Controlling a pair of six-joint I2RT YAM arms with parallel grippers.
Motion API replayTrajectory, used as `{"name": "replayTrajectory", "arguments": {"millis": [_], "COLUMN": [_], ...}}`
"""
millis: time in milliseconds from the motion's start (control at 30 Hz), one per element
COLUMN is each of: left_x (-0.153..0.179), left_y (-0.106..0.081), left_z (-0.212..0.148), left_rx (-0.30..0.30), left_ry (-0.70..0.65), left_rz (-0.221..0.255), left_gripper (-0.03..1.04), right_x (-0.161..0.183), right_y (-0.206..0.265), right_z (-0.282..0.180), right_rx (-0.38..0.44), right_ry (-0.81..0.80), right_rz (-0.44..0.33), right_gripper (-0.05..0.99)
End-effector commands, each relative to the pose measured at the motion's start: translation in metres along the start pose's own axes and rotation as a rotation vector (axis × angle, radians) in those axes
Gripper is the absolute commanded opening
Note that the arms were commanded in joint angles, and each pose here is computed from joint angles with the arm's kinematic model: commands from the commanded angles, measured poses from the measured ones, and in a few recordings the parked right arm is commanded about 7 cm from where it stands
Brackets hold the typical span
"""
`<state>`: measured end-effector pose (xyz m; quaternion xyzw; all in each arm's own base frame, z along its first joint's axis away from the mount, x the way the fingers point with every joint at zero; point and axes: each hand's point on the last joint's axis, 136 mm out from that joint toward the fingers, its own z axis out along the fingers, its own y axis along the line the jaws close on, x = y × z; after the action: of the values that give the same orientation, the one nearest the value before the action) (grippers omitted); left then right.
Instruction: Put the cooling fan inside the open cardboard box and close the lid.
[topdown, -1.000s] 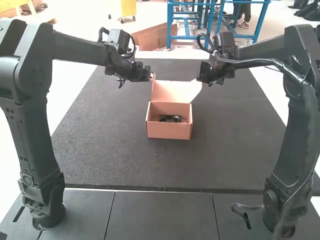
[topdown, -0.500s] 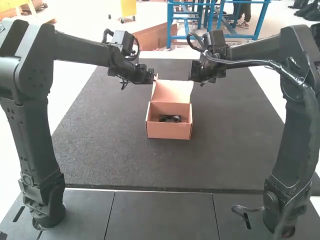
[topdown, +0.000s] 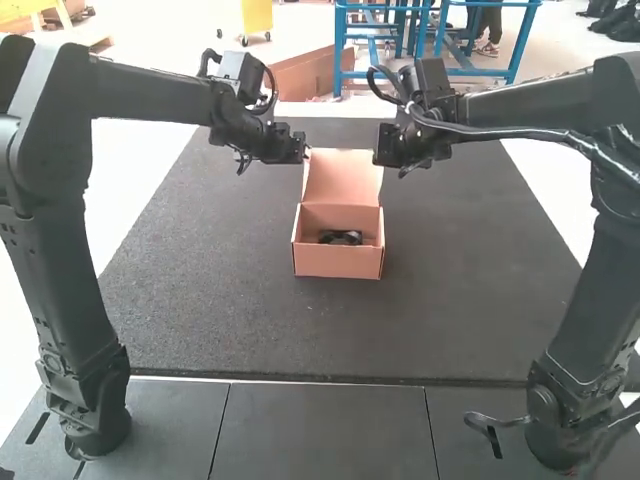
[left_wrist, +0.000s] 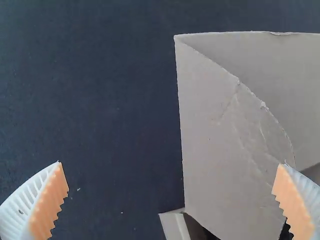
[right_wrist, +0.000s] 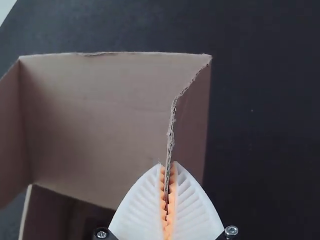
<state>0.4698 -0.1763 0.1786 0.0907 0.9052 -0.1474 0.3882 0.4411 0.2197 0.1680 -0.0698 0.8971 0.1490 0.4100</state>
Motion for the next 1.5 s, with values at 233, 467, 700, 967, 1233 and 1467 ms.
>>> {"name": "replayTrajectory", "arguments": {"millis": [233, 467, 700, 967, 1233, 1467], "left_x": [-0.010, 0.003, -0.038, -0.023, 0.009, 0.007], "left_y": [-0.010, -0.012, 0.050, 0.068, 0.054, 0.052], "left_z": [-0.031, -0.037, -0.083, -0.074, -0.048, -0.038], "left_rx": [0.019, 0.019, -0.201, -0.270, -0.230, -0.216], "left_ry": [-0.042, -0.036, -0.235, -0.259, -0.189, -0.196], "left_rz": [0.005, 0.002, -0.104, -0.065, -0.026, -0.022], "left_gripper": [0.97, 0.97, 0.97, 0.97, 0.97, 0.97], "right_x": [0.008, 0.015, 0.021, 0.021, 0.019, 0.022], "right_y": [0.001, 0.000, -0.002, 0.003, 0.010, 0.011], "right_z": [-0.024, -0.028, -0.026, -0.027, -0.035, -0.039], "right_rx": [0.000, -0.006, -0.001, -0.011, -0.029, -0.035], "right_ry": [-0.025, -0.026, -0.016, -0.019, -0.031, -0.036], "right_rz": [-0.018, -0.019, -0.021, -0.030, -0.041, -0.050], "right_gripper": [-0.02, -0.02, -0.02, -0.02, -0.02, -0.02]}}
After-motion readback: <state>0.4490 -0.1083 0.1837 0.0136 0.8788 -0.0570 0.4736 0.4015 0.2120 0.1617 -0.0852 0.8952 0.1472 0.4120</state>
